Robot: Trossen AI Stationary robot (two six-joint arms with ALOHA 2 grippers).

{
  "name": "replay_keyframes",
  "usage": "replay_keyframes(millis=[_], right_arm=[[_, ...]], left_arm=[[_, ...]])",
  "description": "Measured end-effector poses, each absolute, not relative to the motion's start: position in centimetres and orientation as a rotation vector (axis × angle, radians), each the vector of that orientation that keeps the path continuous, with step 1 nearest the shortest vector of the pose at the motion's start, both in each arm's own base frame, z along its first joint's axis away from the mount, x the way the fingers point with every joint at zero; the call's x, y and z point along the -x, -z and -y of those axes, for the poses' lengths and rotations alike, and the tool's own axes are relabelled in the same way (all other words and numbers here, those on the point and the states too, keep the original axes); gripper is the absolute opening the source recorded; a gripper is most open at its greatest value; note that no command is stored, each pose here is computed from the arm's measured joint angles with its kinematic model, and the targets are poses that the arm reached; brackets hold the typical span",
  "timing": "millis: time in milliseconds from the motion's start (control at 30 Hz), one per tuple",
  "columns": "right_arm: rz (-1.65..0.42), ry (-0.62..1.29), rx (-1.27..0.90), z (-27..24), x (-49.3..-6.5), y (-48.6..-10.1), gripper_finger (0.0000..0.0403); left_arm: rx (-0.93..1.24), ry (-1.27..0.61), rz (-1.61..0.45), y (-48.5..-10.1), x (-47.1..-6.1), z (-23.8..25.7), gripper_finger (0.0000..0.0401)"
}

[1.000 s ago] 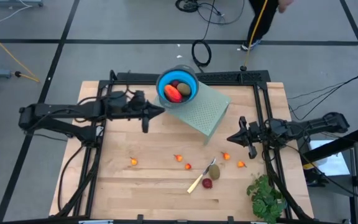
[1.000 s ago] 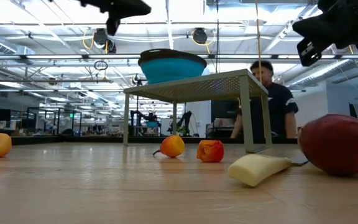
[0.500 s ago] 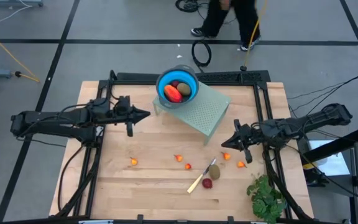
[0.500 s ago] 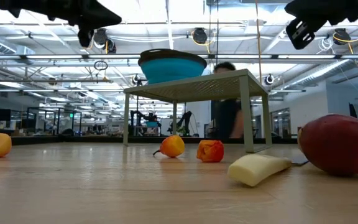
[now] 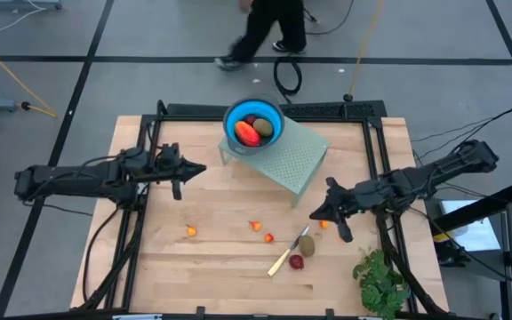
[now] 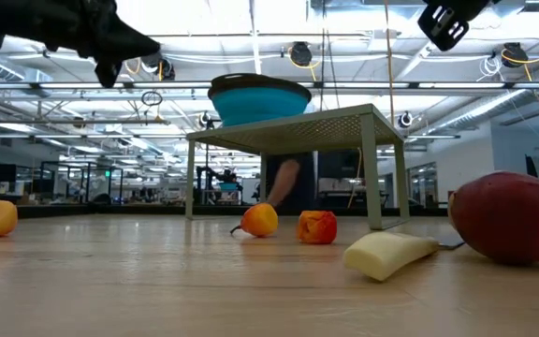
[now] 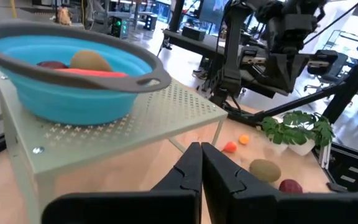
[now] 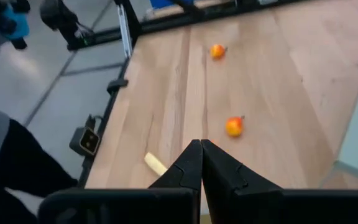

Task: Pick & Place Fruit
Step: Put the kiwi into the blue strainer bowl on the shelf

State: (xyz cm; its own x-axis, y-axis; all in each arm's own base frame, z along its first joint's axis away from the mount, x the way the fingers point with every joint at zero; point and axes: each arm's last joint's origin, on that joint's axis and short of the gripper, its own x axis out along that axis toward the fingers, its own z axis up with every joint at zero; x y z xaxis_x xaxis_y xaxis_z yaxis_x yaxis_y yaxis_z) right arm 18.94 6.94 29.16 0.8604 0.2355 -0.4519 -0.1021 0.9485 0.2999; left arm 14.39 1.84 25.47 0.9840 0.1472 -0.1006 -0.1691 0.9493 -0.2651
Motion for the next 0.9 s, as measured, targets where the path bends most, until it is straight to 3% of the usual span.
replay_keyframes(millis=[667, 900], right_arm=[[-0.761, -0.162, -0.34, -11.9, -24.3, -30.3, 0.0], [-0.845, -0.112, -0.449, -13.8, -25.8, -29.9, 0.0]], left_arm=[[0.266, -0.068, -0.014, -23.4, -11.7, -1.3, 0.0018], [0.263, -0.045, -0.034, -23.1, -11.3, -1.2, 0.0003]])
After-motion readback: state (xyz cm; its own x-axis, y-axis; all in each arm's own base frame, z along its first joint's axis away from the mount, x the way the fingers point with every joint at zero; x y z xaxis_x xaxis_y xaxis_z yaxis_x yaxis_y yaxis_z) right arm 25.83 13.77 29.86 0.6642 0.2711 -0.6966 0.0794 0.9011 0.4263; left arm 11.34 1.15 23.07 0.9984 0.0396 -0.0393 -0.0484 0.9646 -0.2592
